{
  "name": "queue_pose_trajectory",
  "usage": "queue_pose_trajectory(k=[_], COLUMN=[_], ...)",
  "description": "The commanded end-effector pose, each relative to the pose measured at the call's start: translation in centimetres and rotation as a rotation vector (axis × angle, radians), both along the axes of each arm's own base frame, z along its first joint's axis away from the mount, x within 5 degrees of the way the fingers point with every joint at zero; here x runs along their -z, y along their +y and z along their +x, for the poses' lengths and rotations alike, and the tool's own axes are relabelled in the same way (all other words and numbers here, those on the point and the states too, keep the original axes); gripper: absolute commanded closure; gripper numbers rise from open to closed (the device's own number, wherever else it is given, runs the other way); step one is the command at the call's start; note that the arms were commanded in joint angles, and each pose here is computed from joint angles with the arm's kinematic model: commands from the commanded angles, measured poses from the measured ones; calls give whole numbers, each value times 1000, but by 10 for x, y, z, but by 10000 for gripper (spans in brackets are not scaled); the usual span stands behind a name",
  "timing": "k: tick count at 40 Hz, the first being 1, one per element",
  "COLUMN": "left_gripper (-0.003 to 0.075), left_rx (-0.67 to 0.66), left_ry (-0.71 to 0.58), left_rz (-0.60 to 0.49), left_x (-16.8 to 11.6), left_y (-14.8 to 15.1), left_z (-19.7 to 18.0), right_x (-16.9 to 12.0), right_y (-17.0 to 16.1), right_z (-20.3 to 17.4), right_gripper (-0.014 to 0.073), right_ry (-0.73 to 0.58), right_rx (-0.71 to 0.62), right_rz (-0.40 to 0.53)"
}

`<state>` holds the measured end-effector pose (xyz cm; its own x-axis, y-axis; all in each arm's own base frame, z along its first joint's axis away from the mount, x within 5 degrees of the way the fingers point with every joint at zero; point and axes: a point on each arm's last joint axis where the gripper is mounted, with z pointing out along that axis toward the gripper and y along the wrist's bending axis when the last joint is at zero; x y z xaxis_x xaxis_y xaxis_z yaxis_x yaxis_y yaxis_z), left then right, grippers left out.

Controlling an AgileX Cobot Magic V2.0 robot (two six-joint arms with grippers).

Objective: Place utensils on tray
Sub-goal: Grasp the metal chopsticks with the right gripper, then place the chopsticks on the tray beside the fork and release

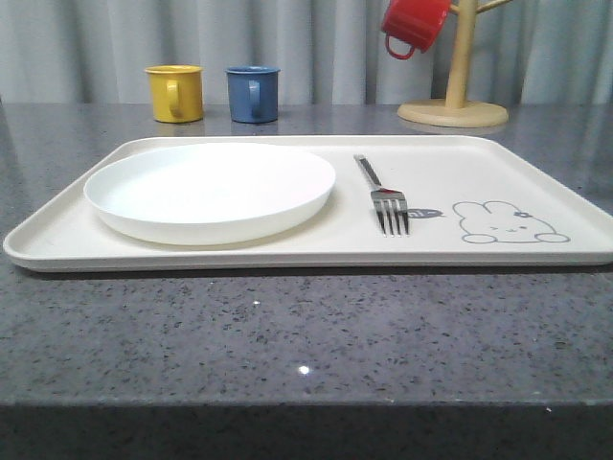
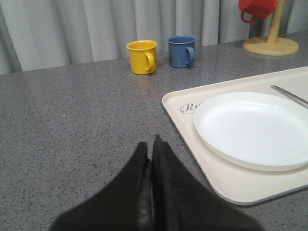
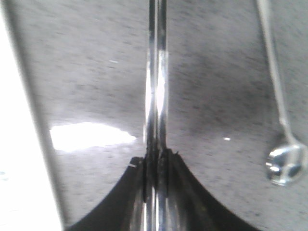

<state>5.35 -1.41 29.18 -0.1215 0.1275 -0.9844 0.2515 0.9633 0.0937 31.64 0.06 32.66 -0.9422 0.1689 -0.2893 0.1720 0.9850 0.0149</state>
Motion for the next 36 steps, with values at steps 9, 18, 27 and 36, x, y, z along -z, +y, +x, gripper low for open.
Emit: queue_pose_trajectory(k=[9,18,27,36], left_gripper=[738,738,738,738], left_rx=[-4,-4,-4,-4], left_ry=[-92,-92,-92,-92], left_rz=[-37,-37,-37,-37], left_x=[-16,-16,-16,-16], left_y=[0,0,0,0], left_z=[0,0,0,0], right_x=[-15,8,26,41], right_y=[77,127,139,143], right_z=[-12,-5,8,17], right_gripper=[578,578,578,578], right_ry=[-2,19,18,29], right_rx=[-114,-158,-128,-125], right_rz=[111,136,151,152])
